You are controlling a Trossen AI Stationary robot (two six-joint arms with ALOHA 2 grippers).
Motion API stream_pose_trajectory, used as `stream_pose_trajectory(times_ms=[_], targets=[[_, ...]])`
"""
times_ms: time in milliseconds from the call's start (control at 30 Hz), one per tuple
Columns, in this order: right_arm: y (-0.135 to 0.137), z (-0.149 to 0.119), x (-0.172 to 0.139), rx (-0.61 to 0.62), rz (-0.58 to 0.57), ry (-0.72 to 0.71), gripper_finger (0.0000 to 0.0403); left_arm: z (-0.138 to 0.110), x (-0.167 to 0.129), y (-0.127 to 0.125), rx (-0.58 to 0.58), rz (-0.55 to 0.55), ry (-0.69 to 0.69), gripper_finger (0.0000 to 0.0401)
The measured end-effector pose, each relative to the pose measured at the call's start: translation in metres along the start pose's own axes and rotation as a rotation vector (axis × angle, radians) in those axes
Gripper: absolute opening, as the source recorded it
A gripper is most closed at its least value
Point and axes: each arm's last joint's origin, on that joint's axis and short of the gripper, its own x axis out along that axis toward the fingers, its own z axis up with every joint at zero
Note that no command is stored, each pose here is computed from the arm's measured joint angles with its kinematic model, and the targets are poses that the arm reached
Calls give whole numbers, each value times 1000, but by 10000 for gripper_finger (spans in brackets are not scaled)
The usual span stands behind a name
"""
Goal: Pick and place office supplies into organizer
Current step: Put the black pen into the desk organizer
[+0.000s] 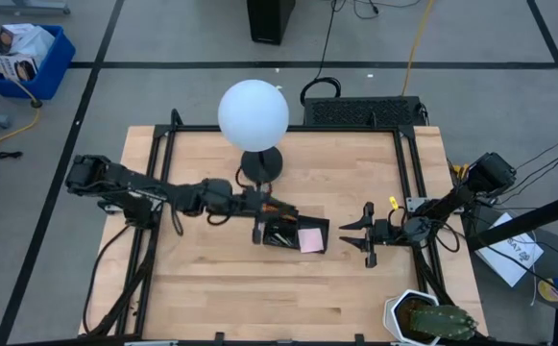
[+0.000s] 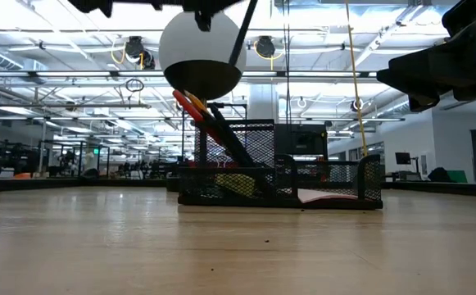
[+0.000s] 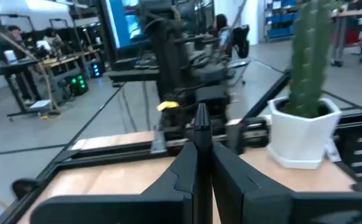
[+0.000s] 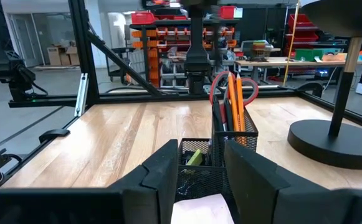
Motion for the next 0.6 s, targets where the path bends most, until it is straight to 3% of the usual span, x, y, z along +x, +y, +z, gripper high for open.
stream_pose_trajectory(times_ms=[333,600], targets=[[0,0,0,0,0,0,128,-37,17,34,-103,-62,86,48],[0,0,0,0,0,0,128,-64,30,30,-134,-142,123,27]])
